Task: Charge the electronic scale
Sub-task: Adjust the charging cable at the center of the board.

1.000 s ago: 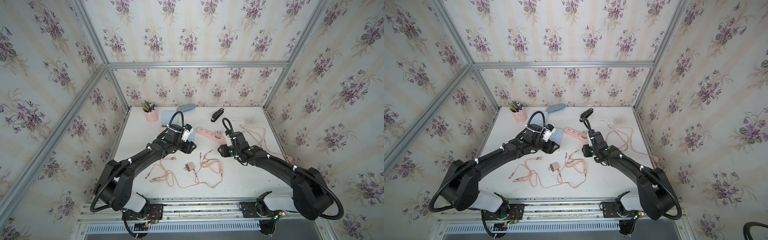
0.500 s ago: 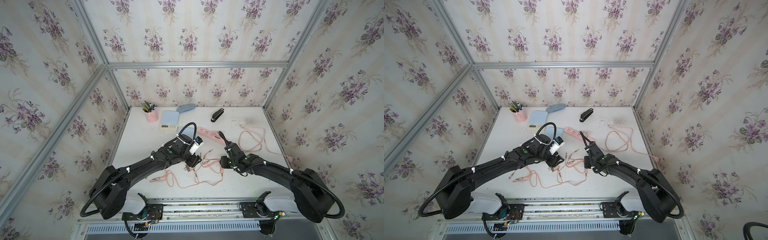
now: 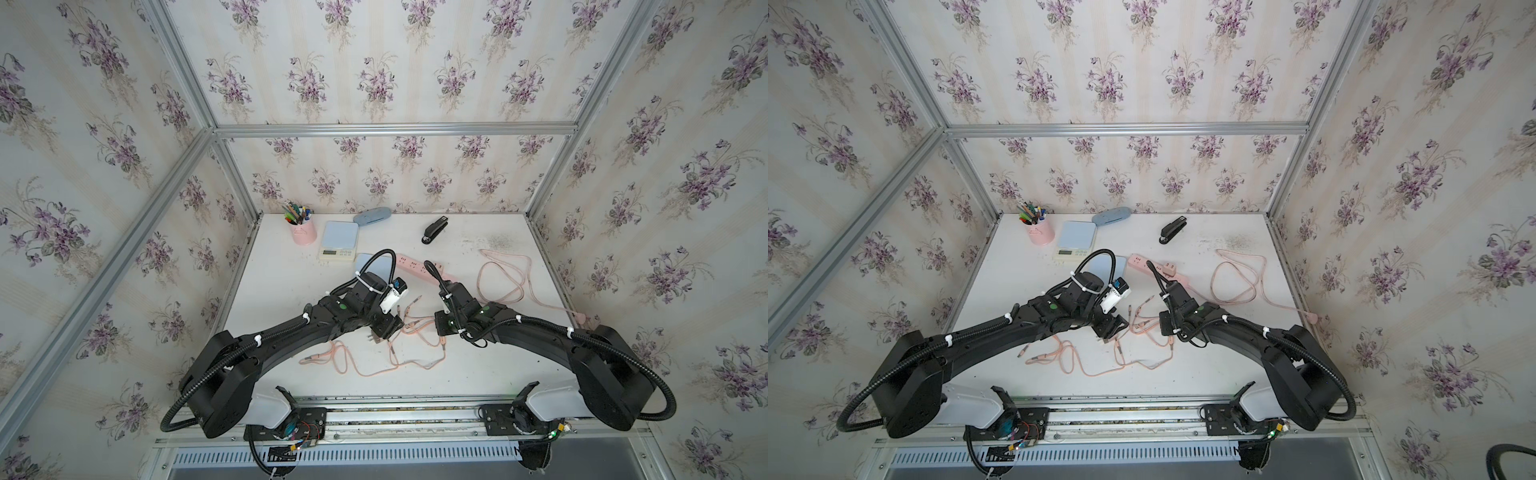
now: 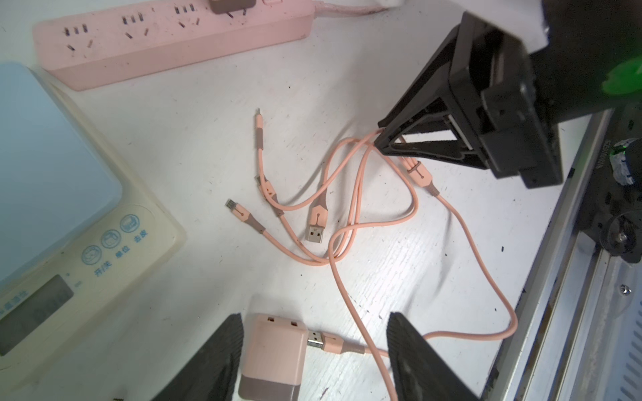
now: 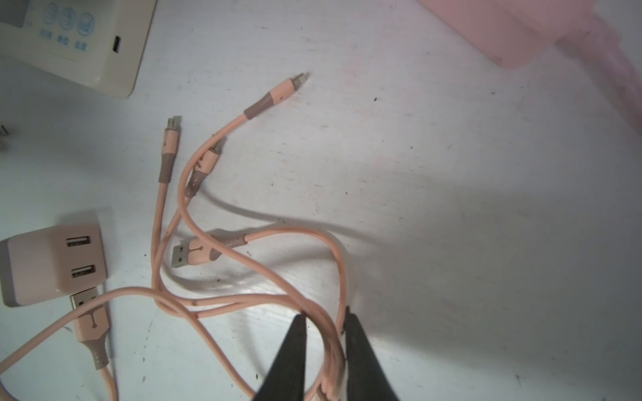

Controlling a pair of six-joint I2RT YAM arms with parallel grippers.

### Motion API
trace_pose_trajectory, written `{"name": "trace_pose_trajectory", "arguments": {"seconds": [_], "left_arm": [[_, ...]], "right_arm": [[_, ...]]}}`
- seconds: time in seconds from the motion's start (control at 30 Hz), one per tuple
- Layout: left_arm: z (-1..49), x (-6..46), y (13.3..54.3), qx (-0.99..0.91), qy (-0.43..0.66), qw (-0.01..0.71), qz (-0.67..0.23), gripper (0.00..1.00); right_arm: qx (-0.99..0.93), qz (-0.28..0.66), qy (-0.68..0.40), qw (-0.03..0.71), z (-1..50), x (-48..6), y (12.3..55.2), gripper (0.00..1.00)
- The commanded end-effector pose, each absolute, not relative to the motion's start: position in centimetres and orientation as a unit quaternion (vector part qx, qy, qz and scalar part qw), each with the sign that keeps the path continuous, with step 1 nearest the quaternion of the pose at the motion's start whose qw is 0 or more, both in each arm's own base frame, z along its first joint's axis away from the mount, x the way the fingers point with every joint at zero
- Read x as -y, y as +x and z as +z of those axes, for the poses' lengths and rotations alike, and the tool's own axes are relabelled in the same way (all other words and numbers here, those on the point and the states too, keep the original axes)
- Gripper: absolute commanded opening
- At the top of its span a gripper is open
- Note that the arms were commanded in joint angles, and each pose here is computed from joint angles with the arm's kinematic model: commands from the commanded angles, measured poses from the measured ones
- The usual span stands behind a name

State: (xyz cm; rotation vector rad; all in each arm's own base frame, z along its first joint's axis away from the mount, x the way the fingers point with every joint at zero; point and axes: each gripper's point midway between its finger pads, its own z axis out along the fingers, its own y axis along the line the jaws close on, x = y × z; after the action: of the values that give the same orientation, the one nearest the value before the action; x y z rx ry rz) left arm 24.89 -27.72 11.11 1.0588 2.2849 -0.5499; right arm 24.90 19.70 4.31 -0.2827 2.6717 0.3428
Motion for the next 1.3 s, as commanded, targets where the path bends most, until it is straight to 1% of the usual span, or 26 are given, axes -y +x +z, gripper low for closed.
{"name": "trace_pose_trajectory", "arguments": {"seconds": [0.0, 0.07, 0.1, 0.13, 0.2, 0.23, 0.27, 0.3, 0.37, 0.43, 0.57, 0.73, 0.83, 0.87, 0.97, 1.13, 1.17, 1.23, 1.27], "left_arm": [[10.6, 27.7, 24.4, -0.852, 0.396, 0.271, -0.209, 0.68], [10.1, 27.5, 24.2, -0.857, 0.389, 0.266, -0.207, 0.68], [10.0, 27.3, 24.2, -0.86, 0.384, 0.266, -0.206, 0.68], [9.9, 27.2, 24.2, -0.862, 0.378, 0.268, -0.205, 0.68], [10.1, 27.0, 24.4, -0.865, 0.365, 0.277, -0.204, 0.69], [10.2, 26.8, 24.8, -0.869, 0.354, 0.284, -0.199, 0.69], [10.4, 26.6, 25.1, -0.871, 0.345, 0.291, -0.195, 0.69], [10.7, 26.5, 25.3, -0.871, 0.34, 0.297, -0.193, 0.69], [11.1, 26.4, 25.6, -0.87, 0.333, 0.308, -0.192, 0.7], [11.4, 26.5, 26.0, -0.868, 0.329, 0.315, -0.195, 0.7], [11.7, 26.9, 26.6, -0.864, 0.327, 0.325, -0.201, 0.7], [12.0, 28.0, 27.0, -0.841, 0.347, 0.353, -0.218, 0.7], [12.2, 28.7, 27.6, -0.824, 0.372, 0.368, -0.216, 0.67], [11.2, 29.1, 28.0, -0.826, 0.384, 0.356, -0.207, 0.66], [11.1, 30.7, 28.7, -0.816, 0.41, 0.345, -0.216, 0.63], [10.3, 33.0, 30.5, -0.814, 0.431, 0.327, -0.211, 0.6], [9.9, 33.4, 31.0, -0.817, 0.434, 0.318, -0.206, 0.59], [8.9, 33.9, 31.7, -0.827, 0.435, 0.3, -0.193, 0.59], [8.6, 34.1, 32.0, -0.831, 0.434, 0.292, -0.189, 0.59]], "right_arm": [[-0.966, 0.137, -0.108, 0.189, 3.7, -19.8, 23.5, 0.47], [-0.965, 0.151, -0.112, 0.18, 3.2, -20.1, 22.8, 0.49], [-0.965, 0.155, -0.113, 0.178, 2.9, -20.1, 22.6, 0.47], [-0.966, 0.152, -0.113, 0.176, 2.7, -20.0, 22.5, 0.39], [-0.968, 0.128, -0.114, 0.181, 2.7, -19.4, 22.9, 0.18], [-0.969, 0.11, -0.115, 0.189, 3.1, -18.8, 23.3, 0.1], [-0.968, 0.089, -0.117, 0.202, 3.7, -18.2, 23.9, 0.05], [-0.967, 0.073, -0.118, 0.214, 4.5, -17.8, 24.3, 0.03], [-0.961, 0.043, -0.122, 0.246, 6.6, -16.9, 25.4, 0.0], [-0.953, 0.034, -0.126, 0.273, 8.6, -16.6, 26.1, 0.0], [-0.939, 0.056, -0.132, 0.313, 12.1, -17.2, 26.7, 0.0], [-0.924, 0.063, -0.13, 0.355, 15.2, -17.2, 27.5, 0.0], [-0.925, 0.021, -0.128, 0.356, 14.8, -15.7, 27.8, 0.0], [-0.93, 0.004, -0.123, 0.346, 14.1, -15.0, 27.9, 0.0], [-0.945, -0.03, -0.08, 0.315, 12.4, -12.8, 27.9, 0.0], [-0.955, -0.033, -0.014, 0.296, 10.7, -10.9, 27.5, 0.11], [-0.958, -0.029, 0.002, 0.284, 9.9, -10.4, 27.3, 0.16], [-0.965, -0.028, 0.041, 0.258, 8.4, -8.8, 26.9, 0.29], [-0.967, -0.028, 0.051, 0.248, 7.8, -8.5, 26.5, 0.38]]}}
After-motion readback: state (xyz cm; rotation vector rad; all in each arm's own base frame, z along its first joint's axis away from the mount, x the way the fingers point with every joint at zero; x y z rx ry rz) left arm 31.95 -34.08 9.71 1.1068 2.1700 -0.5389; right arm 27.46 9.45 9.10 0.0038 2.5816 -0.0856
